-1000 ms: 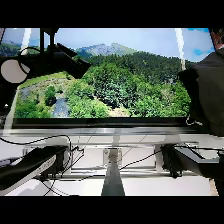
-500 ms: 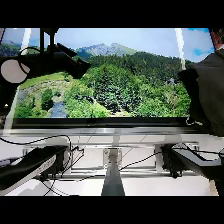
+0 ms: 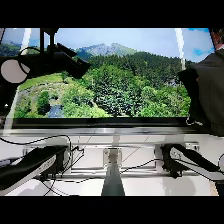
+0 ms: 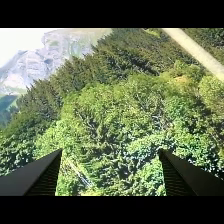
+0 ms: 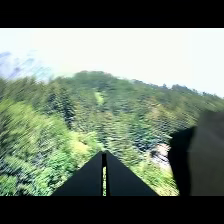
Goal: Fold the clothes and pants, and hang the long-sleeved shirts on hangers.
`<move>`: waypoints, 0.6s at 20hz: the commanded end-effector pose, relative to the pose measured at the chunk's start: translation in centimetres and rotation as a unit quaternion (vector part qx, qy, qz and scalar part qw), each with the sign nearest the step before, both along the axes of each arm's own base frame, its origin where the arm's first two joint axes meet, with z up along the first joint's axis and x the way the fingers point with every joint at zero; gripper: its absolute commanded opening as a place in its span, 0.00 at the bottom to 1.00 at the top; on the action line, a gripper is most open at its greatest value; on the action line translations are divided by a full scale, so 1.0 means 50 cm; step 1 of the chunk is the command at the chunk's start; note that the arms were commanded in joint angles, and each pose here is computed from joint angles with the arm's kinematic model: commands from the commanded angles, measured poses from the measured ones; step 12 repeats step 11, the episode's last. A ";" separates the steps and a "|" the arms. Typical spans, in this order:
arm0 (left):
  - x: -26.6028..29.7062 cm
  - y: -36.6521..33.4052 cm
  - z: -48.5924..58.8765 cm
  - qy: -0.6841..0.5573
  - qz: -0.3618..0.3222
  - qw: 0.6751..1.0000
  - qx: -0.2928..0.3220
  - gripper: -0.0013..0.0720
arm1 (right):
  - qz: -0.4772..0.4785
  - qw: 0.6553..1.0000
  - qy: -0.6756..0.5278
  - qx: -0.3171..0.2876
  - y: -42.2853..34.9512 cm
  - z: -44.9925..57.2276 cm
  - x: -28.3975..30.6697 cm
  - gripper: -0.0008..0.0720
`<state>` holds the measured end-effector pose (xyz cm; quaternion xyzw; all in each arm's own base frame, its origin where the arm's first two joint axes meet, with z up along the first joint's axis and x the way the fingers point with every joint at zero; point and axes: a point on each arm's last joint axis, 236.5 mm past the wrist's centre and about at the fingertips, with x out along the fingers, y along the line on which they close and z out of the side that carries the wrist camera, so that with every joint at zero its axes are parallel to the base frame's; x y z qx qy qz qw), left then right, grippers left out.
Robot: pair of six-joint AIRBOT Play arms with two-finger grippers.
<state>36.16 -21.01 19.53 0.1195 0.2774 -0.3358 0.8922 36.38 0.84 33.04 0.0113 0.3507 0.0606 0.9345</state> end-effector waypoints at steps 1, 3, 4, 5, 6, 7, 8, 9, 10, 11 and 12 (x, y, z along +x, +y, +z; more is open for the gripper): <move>0.000 0.001 0.002 -0.001 0.000 1.000 0.000 0.97 | 0.089 0.995 -0.009 -0.045 0.128 -0.001 -0.009 0.04; 0.000 0.001 0.002 -0.001 0.000 1.000 0.000 0.97 | 0.113 0.992 -0.009 -0.052 0.164 -0.002 -0.018 0.04; 0.000 0.001 0.002 -0.001 0.000 1.000 0.000 0.97 | 0.117 0.991 -0.007 -0.056 0.171 -0.004 -0.021 0.04; 0.000 0.001 0.002 -0.001 0.000 1.000 0.000 0.97 | 0.119 0.991 -0.003 -0.059 0.173 -0.008 -0.025 0.04; 0.000 0.001 0.002 -0.001 0.000 1.000 0.000 0.97 | 0.120 0.991 0.005 -0.061 0.172 -0.013 -0.030 0.04; 0.000 0.001 0.002 -0.001 0.000 1.000 0.000 0.97 | 0.120 0.991 0.014 -0.062 0.170 -0.020 -0.036 0.04; 0.000 0.001 0.002 -0.001 0.000 1.000 0.000 0.97 | 0.120 0.990 0.023 -0.063 0.167 -0.026 -0.041 0.04; 0.000 0.001 0.002 -0.001 0.000 1.000 0.000 0.97 | 0.122 0.990 0.034 -0.064 0.166 -0.033 -0.049 0.04; 0.000 0.001 0.002 -0.001 0.000 1.000 0.000 0.97 | 0.123 0.989 0.043 -0.065 0.165 -0.039 -0.055 0.04; 0.000 0.001 0.002 -0.001 0.000 1.000 0.000 0.97 | 0.124 0.989 0.046 -0.065 0.166 -0.041 -0.057 0.04; 0.000 0.001 0.002 -0.001 0.000 1.000 0.000 0.97 | 0.124 0.989 0.046 -0.065 0.166 -0.041 -0.057 0.04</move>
